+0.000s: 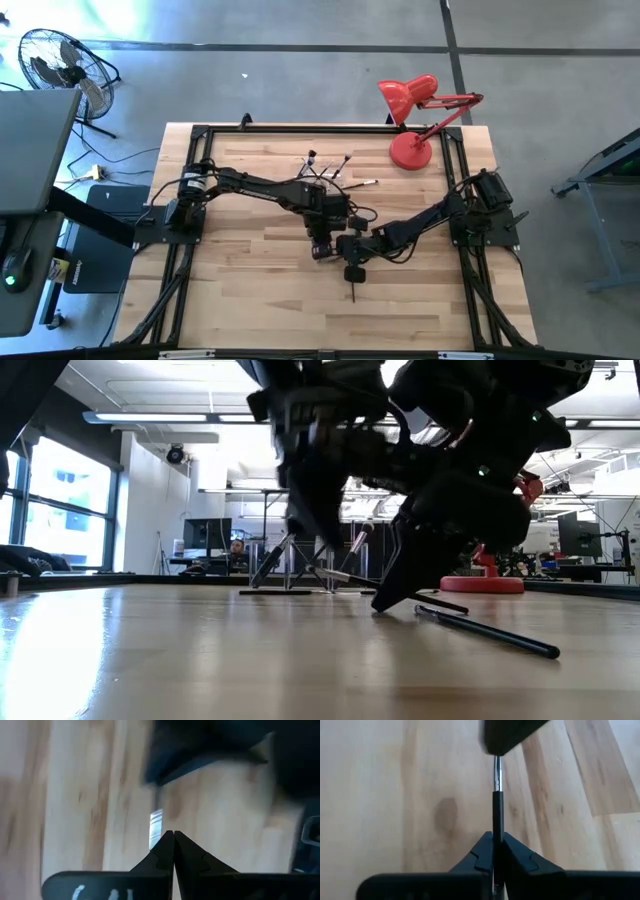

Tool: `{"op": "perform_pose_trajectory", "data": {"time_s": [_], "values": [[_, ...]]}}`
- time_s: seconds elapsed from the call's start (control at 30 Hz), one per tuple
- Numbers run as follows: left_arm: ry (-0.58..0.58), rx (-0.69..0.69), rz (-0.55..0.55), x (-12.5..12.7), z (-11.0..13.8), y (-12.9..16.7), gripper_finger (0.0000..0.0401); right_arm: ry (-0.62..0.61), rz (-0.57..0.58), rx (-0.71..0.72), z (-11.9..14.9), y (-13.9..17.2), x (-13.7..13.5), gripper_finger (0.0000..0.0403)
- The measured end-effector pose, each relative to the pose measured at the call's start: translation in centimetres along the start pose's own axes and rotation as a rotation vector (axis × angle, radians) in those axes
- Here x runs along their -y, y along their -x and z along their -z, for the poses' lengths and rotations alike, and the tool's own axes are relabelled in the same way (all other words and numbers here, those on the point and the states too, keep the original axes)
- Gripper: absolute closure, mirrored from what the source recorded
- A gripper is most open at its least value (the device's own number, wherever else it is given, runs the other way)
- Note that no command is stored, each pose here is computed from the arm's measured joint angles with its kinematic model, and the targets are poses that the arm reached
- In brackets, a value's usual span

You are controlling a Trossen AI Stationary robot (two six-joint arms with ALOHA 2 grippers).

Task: Put items in baskets/containers
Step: Put the black eyeshadow brush into the transparent organizer

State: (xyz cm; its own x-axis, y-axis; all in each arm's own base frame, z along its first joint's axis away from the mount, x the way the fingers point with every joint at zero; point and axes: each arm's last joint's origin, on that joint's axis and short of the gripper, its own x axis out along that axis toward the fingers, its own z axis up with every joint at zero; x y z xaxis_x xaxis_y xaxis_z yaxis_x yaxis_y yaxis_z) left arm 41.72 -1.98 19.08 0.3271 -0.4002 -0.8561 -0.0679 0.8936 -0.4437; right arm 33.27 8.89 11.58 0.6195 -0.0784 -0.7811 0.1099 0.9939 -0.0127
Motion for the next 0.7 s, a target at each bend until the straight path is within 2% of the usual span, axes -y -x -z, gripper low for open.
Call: {"op": "perform_pose_trajectory", "data": {"time_s": [0.13, 0.3, 0.57, 0.7], "values": [[-0.025, 0.047, 0.022, 0.7, -1.0, 0.9, 0.0401, 0.003, 0.010, -0.016, 0.1, 0.0, 0.1, 0.0372], [-0.032, 0.078, 0.002, 1.0, -1.5, 1.4, 0.0396, 0.006, 0.005, -0.025, 0.2, 0.0, 0.1, 0.0391], [-0.010, 0.058, -0.041, 0.5, -1.4, 1.6, 0.0369, 0.003, -0.007, -0.130, 0.8, 0.9, 0.4, 0.0383], [0.059, -0.001, -0.076, 0.3, -0.5, 2.5, 0.0369, 0.062, -0.027, -0.156, 0.8, 2.0, 0.6, 0.0393]]}}
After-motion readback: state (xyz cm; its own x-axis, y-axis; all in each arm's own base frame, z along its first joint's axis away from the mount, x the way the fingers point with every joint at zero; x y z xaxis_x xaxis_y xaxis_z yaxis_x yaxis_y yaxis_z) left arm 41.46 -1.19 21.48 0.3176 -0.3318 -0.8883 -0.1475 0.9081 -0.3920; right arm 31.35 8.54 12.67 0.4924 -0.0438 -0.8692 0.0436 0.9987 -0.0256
